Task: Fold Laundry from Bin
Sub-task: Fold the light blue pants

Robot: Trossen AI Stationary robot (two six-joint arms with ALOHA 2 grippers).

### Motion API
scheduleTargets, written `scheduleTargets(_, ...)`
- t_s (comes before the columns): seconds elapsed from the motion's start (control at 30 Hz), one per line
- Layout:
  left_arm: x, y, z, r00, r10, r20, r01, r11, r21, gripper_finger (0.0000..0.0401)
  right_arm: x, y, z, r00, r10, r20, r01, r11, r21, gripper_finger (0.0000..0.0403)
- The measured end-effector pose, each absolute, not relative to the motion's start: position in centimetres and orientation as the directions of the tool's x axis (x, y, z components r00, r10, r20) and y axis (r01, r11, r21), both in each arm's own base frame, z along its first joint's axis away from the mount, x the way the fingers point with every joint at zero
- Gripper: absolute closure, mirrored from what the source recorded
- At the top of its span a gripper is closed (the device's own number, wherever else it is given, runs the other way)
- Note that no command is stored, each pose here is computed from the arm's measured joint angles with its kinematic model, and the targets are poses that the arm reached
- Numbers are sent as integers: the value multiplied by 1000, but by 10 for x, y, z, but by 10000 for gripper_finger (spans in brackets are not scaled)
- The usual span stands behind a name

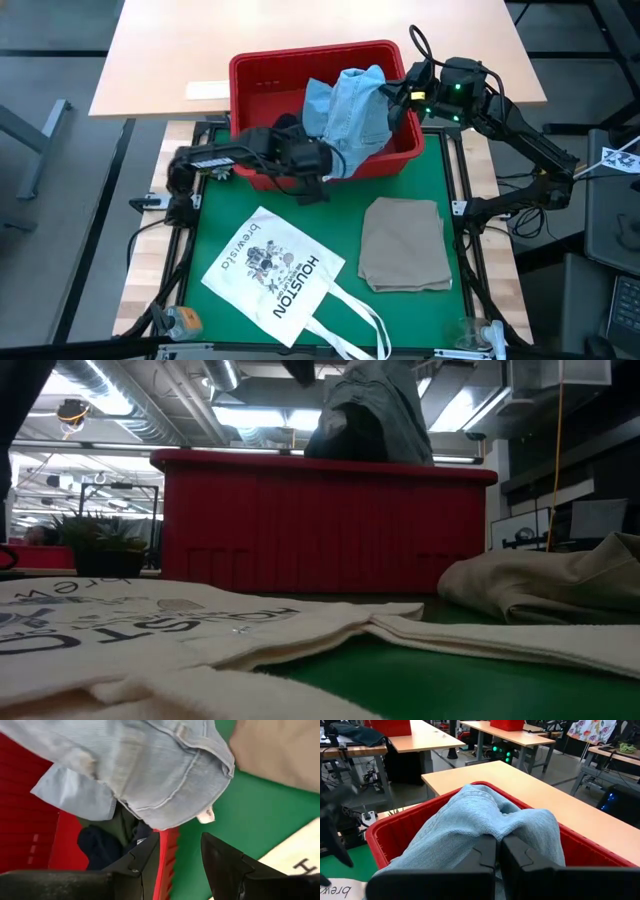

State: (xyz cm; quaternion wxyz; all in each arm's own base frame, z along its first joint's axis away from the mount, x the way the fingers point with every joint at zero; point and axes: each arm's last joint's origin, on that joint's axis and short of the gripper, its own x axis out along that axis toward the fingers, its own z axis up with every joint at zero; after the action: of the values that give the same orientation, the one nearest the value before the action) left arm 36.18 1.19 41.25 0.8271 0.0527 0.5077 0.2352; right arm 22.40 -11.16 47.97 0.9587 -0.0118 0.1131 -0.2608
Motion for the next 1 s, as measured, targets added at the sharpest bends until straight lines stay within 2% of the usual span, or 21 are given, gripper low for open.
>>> scheduleTargets(0.27,385,12,385,301,491,-818,-305,862,405,264,224,-112,479,838,-503,-214,497,864,-82,395)
scheduleTargets(0.43,389,12,380,297,513,-806,-309,850,427,264,224,-111,479,838,-503,-214,497,864,-82,395)
scheduleTargets(0.63,392,10,358,232,516,-824,-295,845,446,264,224,-111,479,838,-503,-214,497,864,-82,395)
scheduleTargets(0.83,394,11,337,152,648,-746,-303,749,589,264,224,-111,479,838,-502,-214,497,864,-82,395)
scheduleTargets(1.0,398,13,335,169,684,-710,-333,717,612,264,224,-111,480,838,-503,-213,497,864,-82,395)
